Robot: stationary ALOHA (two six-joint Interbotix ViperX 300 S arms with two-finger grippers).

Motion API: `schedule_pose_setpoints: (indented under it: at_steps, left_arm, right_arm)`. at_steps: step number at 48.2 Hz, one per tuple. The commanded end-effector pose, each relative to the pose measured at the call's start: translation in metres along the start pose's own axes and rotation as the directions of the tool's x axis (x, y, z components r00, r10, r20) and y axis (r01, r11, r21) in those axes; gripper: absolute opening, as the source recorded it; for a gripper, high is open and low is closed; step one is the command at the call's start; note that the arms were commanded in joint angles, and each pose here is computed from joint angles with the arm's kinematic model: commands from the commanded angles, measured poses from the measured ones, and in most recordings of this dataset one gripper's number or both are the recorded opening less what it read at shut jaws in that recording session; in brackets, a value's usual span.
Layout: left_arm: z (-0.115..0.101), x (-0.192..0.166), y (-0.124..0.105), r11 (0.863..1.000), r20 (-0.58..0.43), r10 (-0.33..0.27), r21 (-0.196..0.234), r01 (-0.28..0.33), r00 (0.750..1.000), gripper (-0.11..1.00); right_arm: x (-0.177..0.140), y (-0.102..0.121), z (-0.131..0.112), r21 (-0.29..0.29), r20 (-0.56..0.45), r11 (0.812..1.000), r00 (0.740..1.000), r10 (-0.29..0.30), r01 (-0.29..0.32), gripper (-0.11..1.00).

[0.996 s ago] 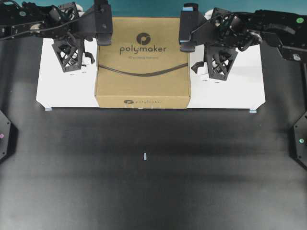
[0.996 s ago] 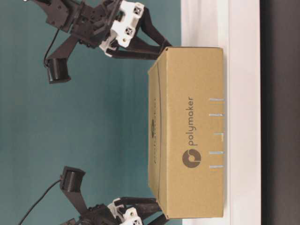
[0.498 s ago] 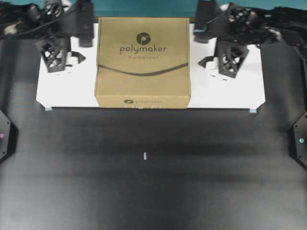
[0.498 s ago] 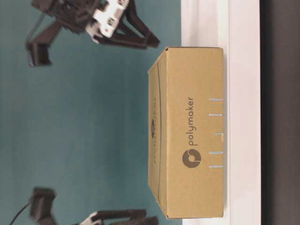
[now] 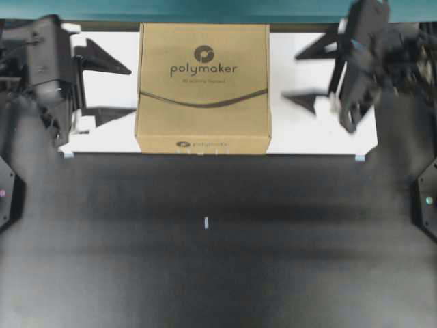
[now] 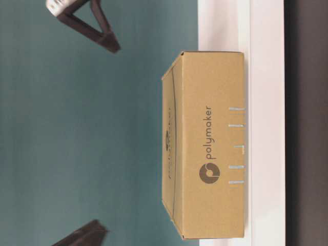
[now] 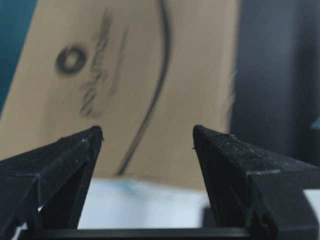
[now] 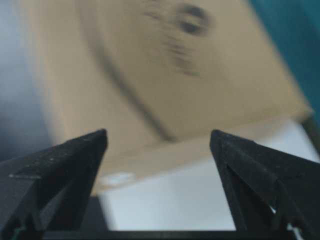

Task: Place the cardboard box on the stand after clamping it between your arms.
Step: 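Open both grippers and pull them outward away from the box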

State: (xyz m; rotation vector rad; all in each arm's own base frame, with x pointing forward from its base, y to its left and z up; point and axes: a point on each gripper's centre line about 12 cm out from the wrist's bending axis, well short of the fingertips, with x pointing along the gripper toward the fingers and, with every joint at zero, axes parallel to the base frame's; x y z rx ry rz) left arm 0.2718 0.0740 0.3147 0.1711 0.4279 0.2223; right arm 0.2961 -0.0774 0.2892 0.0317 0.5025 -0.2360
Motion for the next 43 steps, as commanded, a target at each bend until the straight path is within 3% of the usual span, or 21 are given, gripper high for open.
schedule_pose_setpoints:
  at_steps: [1, 9, 15, 23, 34, 43]
  left_arm:
    - [0.013, -0.009, -0.011, 0.999, 0.083, -0.029, -0.027, 0.032, 0.996, 0.72]
    - [0.024, -0.022, -0.036, 0.991, 0.17, -0.114, -0.045, 0.123, 0.979, 0.72]
    - [0.035, -0.035, -0.052, 0.981, 0.271, -0.167, -0.049, 0.187, 0.948, 0.72]
    - [0.039, -0.055, -0.073, 0.953, 0.328, -0.254, -0.075, 0.293, 0.91, 0.7]
    - [0.029, -0.077, -0.076, 0.929, 0.34, -0.285, -0.133, 0.346, 0.896, 0.67]
    - [0.007, -0.095, -0.072, 0.928, 0.3, -0.293, -0.139, 0.345, 0.908, 0.66]
  right_arm:
    - [-0.015, 0.023, 0.007, 0.012, 0.088, 0.998, 0.994, 0.068, -0.07, 0.79]
    - [-0.043, 0.047, 0.009, 0.049, 0.204, 0.985, 0.967, 0.152, -0.165, 0.79]
    - [-0.071, 0.063, 0.007, 0.033, 0.272, 0.969, 0.935, 0.228, -0.246, 0.78]
    - [-0.104, 0.082, -0.006, -0.005, 0.328, 0.933, 0.881, 0.341, -0.359, 0.79]
    - [-0.131, 0.093, -0.043, -0.058, 0.332, 0.883, 0.825, 0.457, -0.466, 0.78]
    - [-0.137, 0.087, -0.068, -0.065, 0.331, 0.877, 0.819, 0.468, -0.476, 0.78]
